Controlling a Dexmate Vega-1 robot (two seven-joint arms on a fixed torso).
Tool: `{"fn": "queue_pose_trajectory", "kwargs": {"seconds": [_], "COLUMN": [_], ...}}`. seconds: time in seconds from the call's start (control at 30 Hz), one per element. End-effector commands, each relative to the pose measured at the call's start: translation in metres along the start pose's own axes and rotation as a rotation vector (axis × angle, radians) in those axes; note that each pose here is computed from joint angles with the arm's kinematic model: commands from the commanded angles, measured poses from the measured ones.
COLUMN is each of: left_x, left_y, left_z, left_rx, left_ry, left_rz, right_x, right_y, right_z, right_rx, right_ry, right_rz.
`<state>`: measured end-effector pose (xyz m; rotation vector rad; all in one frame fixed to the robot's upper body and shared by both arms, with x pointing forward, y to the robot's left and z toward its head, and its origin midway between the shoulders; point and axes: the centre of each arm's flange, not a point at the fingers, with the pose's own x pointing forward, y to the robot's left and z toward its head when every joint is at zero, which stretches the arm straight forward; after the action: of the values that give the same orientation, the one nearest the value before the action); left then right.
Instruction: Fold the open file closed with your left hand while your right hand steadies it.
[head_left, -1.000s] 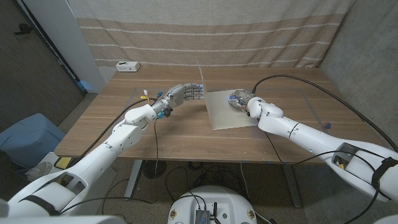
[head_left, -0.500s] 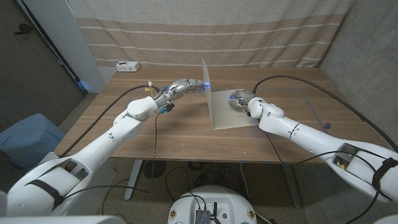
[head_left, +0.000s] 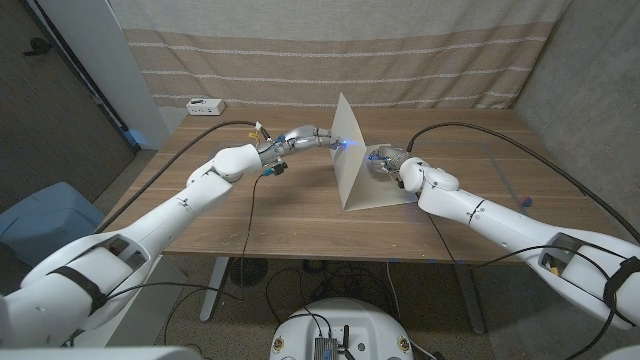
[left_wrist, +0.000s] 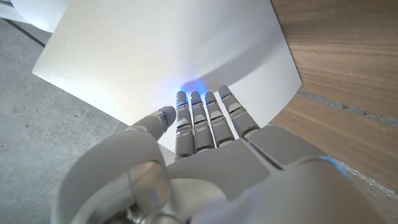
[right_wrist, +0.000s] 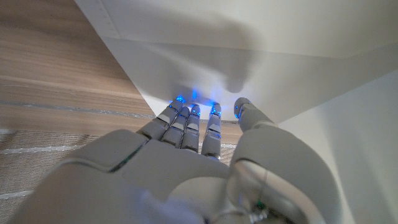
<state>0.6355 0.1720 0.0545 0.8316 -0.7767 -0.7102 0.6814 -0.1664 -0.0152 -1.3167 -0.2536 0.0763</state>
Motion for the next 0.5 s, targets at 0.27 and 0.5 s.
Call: {"fn": "queue_pose_trajectory", "kwargs": {"seconds": [0.27,0.5], "left_x": [0.022,0.027], "left_y": [-0.002,-0.008], "left_z": [0.009,0.007], "left_rx": [0.205,0.217], "left_ry": [0.019,0.022], "left_rz": [-0.036,-0.053], "right_x": [-0.009,-0.014], "right_y": [-0.008,-0.02], "right_z": [0.005,0.012], "right_rx": [0.019,0.042], "right_ry": [-0.046,-0.085], "right_rz": [-0.04,-0.08]}}
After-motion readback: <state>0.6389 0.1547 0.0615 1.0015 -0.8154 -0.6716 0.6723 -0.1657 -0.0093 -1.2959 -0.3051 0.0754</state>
